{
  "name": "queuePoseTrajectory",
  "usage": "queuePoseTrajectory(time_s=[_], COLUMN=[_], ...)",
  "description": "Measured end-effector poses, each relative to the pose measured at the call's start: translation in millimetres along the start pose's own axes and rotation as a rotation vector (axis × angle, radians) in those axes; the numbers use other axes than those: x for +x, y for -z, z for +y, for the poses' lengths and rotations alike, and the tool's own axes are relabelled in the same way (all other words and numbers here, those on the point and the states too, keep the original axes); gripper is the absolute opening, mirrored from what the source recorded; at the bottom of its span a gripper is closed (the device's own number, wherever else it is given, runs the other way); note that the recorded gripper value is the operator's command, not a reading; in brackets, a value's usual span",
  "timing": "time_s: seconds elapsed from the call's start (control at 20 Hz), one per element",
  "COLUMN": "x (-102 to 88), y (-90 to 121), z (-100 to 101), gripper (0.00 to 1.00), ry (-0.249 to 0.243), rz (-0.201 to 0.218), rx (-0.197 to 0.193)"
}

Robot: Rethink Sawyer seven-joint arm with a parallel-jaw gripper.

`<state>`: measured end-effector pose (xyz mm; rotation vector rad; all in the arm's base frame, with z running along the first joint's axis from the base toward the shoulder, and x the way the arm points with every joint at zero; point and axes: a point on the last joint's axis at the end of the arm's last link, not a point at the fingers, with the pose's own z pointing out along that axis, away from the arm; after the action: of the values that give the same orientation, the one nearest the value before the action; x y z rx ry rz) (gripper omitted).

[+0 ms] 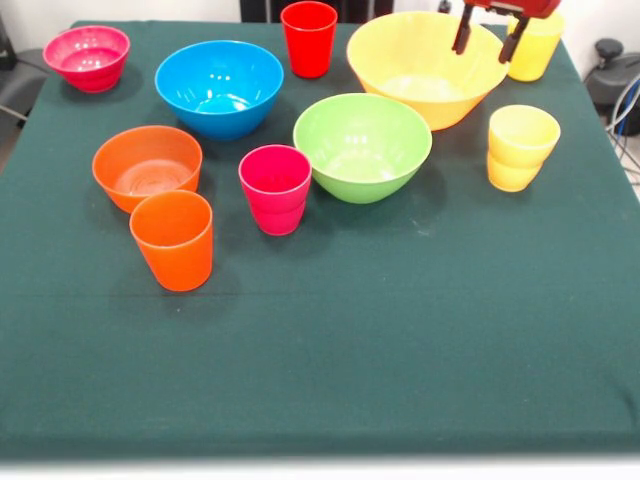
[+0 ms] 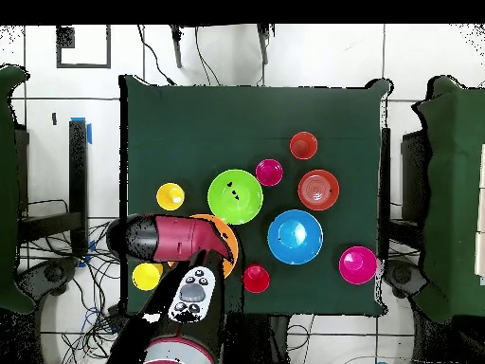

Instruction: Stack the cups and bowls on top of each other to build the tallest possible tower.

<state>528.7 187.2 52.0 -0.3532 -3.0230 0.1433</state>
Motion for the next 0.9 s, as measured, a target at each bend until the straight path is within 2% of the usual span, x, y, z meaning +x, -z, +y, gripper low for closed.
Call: queuePoseTrajectory(time_s=[0.6,0.9], x=[-4.6,-6.7], y=[1,-9], z=[4,9], gripper=[1.0,1.0], ry=[-0.005,-0.008], rz=[-0.009,0.0], rx=[-0.005,-0.002])
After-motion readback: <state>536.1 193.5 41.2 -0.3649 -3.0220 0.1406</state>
